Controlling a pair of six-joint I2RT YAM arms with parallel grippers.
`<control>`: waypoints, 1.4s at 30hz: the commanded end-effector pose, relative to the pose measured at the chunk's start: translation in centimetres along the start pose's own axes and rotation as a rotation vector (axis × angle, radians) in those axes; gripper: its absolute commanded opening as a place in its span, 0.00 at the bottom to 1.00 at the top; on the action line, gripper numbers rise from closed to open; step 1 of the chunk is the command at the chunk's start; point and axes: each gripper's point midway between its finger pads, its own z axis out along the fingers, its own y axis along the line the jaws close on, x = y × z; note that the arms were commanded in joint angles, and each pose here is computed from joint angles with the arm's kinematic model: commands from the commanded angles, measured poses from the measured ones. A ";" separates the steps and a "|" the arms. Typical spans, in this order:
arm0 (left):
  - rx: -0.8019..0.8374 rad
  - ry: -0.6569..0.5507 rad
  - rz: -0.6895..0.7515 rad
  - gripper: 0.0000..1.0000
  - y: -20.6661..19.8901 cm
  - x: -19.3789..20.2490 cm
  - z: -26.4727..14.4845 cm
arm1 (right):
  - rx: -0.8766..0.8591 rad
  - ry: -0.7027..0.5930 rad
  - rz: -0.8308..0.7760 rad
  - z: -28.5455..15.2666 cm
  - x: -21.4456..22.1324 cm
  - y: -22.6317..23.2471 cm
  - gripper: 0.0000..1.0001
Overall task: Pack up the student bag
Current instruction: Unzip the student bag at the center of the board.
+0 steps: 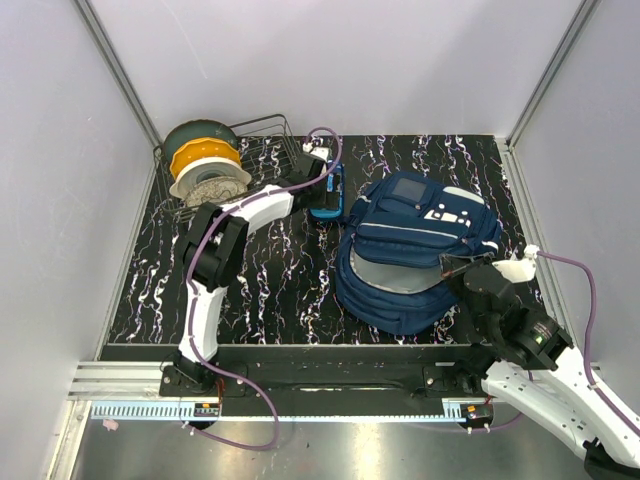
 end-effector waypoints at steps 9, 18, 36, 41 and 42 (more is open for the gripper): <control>0.050 0.160 0.109 0.87 -2.5 7.8 -3.5 | -0.075 -0.044 0.104 -0.4 -1.4 1.9 0.00; -0.047 0.175 0.161 0.84 0.0 9.0 -6.4 | -0.080 -0.051 0.116 -0.6 -1.6 1.7 0.00; 0.217 0.023 -0.041 0.99 -5.3 1.4 -6.1 | -0.082 -0.056 0.130 -0.7 -1.7 1.3 0.01; 0.199 0.057 -0.123 0.99 -4.4 2.2 -3.8 | -0.077 -0.061 0.131 -0.8 -1.8 1.1 0.02; 0.195 0.054 -0.131 0.99 -4.2 2.1 -3.4 | -0.074 -0.066 0.130 -0.7 -1.9 1.0 0.02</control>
